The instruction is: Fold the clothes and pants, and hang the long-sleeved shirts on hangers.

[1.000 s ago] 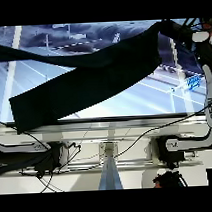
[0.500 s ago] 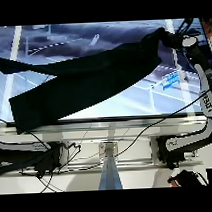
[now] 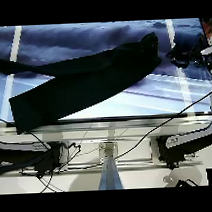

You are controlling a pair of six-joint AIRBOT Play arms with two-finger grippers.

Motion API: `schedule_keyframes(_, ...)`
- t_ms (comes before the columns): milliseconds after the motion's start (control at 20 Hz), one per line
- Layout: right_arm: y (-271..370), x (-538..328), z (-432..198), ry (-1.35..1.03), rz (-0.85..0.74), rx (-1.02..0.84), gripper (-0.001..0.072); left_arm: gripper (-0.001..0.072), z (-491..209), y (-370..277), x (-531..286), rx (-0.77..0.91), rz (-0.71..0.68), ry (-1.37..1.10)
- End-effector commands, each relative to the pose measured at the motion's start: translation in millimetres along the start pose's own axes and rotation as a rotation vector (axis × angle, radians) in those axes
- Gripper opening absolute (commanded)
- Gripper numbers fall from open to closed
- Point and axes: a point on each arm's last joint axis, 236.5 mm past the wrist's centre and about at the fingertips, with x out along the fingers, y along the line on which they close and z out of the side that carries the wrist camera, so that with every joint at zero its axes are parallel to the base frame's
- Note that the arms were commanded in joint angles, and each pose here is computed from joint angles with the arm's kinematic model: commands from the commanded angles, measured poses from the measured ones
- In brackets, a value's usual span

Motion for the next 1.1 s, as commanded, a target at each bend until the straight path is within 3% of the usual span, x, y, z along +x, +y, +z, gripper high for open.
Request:
schedule_keyframes(0, -13.1, 20.6, -37.8, 0.121, 0.000, 0.112, 0.0545, 0.0024, -0.6, 0.1, 0.3, 0.000, 0.000, 0.002)
schedule_keyframes(350, 34.9, 66.9, -25.5, -0.021, 0.039, 0.158, 0.0541, 0.0024, -2.2, 0.9, 3.3, -0.003, -0.001, 0.011)
schedule_keyframes(400, 35.8, 69.6, -23.6, -0.034, 0.039, 0.162, 0.0492, 0.0025, -2.7, 1.1, 4.0, -0.004, -0.001, 0.013)
schedule_keyframes(500, 37.1, 69.7, -21.9, -0.044, 0.038, 0.153, 0.0124, 0.0024, -3.7, 0.9, 4.1, -0.004, -0.002, 0.017)
schedule_keyframes(550, 37.9, 67.1, -20.8, -0.046, 0.039, 0.151, 0.0032, 0.0025, -4.9, -1.3, 4.1, -0.006, -0.012, 0.022)
schedule_keyframes(700, 43.7, 38.8, -6.2, -0.091, 0.024, 0.071, 0.0028, 0.0024, -2.7, -25.0, 2.5, -0.039, -0.112, 0.015)
schedule_keyframes(800, 50.8, 1.8, 4.3, -0.135, -0.028, -0.078, 0.0027, 0.0024, 4.1, -52.0, -2.7, -0.076, -0.227, -0.007)
schedule_keyframes(900, 47.7, -47.6, 9.9, -0.162, -0.129, -0.232, 0.0028, 0.0024, 13.7, -82.6, -13.8, -0.120, -0.364, -0.036)
schedule_keyframes(1050, -0.5, -126.1, 4.4, -0.159, -0.364, -0.198, 0.0027, 0.0024, 28.8, -114.6, -39.1, -0.166, -0.515, -0.088)
